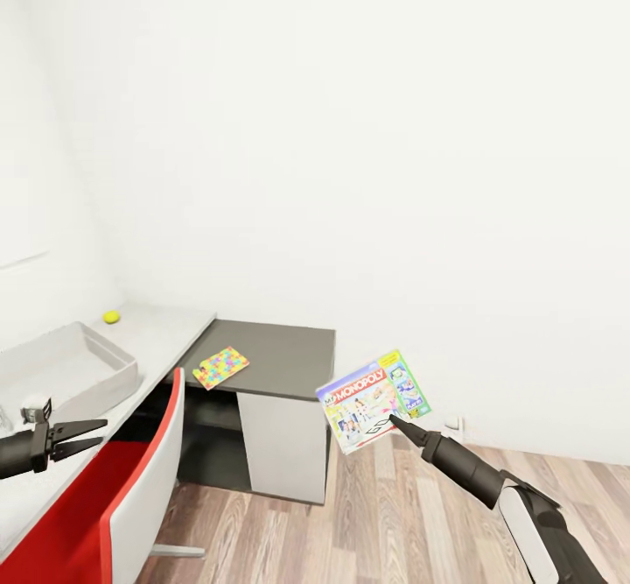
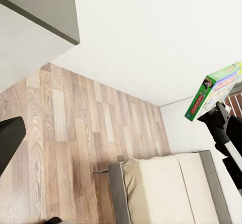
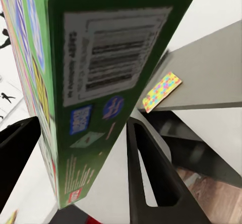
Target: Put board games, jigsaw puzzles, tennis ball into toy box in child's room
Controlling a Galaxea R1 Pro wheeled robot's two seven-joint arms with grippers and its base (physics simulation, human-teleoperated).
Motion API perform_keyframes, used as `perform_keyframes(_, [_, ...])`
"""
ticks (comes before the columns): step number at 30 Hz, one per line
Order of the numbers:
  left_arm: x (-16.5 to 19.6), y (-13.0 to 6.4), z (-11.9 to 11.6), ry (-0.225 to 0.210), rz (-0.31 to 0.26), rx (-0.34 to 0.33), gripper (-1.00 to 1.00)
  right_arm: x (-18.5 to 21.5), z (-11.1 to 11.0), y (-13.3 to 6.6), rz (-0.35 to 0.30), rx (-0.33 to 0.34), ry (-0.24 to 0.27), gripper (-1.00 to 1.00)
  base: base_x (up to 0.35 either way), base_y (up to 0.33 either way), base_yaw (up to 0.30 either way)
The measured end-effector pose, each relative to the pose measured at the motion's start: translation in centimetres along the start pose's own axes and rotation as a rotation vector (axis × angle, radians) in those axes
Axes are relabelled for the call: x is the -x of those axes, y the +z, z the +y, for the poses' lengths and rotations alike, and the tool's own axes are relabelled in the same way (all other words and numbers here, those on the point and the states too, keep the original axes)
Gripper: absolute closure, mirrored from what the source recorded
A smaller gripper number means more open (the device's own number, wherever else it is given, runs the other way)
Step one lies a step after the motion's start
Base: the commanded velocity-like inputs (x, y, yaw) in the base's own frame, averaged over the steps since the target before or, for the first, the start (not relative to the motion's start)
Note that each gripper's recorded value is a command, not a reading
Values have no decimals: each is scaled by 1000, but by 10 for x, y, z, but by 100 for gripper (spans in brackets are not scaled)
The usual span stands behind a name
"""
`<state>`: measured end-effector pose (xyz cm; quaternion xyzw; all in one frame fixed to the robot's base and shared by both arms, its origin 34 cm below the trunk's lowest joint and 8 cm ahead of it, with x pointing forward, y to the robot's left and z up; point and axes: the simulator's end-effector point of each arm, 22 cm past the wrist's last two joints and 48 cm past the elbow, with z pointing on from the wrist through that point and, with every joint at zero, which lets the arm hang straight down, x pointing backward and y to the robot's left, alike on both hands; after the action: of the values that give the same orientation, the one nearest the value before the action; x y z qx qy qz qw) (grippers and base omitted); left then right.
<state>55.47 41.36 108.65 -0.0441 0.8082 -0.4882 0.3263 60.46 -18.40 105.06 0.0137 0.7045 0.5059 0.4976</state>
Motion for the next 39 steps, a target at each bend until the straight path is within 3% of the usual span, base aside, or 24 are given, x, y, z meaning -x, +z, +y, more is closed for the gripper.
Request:
perform_keyframes(12, [0,0,0,0,0,0,-100,1,0,0,-2,-1,-2,100,126,56,32])
perform_keyframes(29, [0,0,0,0,-1,-1,-100,0,0,0,2,0,-2,100,12,61,277])
perform_keyframes(39, [0,0,0,0,0,-1,-100,-1,0,1,4,-2,-3,100,205,1,293])
